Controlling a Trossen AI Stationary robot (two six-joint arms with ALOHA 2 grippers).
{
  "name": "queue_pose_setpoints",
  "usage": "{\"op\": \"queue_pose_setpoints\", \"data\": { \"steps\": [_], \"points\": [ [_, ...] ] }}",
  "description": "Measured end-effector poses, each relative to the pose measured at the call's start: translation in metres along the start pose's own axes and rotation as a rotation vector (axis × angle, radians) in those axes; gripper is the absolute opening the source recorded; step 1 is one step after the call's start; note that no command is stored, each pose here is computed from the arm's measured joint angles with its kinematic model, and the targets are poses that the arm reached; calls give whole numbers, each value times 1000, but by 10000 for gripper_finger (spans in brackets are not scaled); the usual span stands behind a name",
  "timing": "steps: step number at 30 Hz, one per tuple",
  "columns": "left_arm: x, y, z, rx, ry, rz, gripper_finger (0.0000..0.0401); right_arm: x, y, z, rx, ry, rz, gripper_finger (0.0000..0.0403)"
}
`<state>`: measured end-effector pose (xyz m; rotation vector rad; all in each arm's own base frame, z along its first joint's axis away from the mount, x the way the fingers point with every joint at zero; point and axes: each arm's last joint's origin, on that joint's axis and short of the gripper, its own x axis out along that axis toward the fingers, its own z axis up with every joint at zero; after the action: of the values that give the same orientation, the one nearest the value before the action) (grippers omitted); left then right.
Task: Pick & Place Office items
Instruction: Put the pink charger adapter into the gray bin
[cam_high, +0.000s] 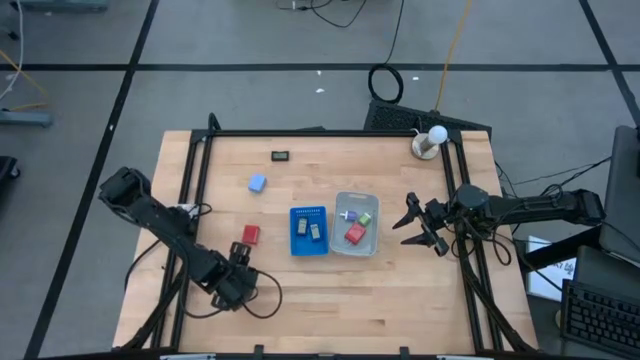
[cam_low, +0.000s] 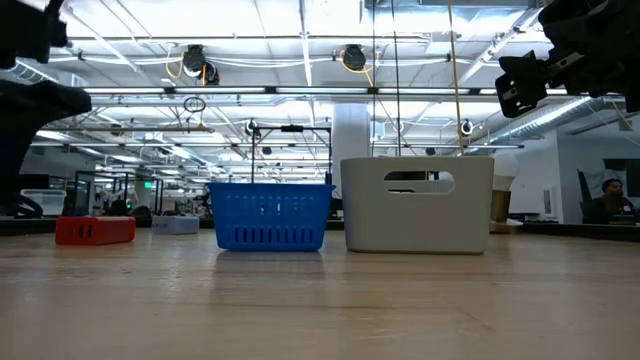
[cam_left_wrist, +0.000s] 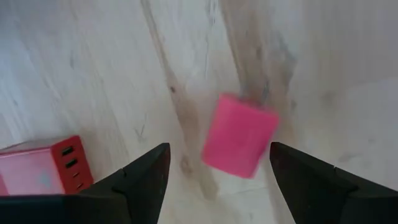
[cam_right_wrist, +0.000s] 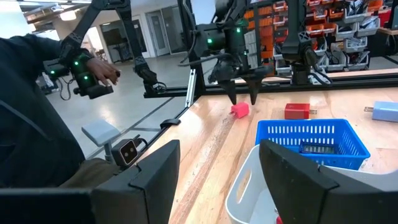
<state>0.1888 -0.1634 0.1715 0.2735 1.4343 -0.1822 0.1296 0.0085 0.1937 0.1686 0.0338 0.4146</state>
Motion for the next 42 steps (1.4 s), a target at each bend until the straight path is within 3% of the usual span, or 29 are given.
{"op": "queue_pose_setpoints", "data": {
  "steps": [4,10,36,42],
  "points": [
    [11,2,-9,-14,33,12,273,0,0,0,0,0,0,212],
    [22,0,-7,-22,-65,-23,273,0,0,0,0,0,0,212],
    [30,0,-10,-87,-86,-47,273,0,0,-1,4,7,-1,212],
    [35,0,-12,-119,-115,-84,232,0,0,-1,4,8,-1,212]
  ]
}}
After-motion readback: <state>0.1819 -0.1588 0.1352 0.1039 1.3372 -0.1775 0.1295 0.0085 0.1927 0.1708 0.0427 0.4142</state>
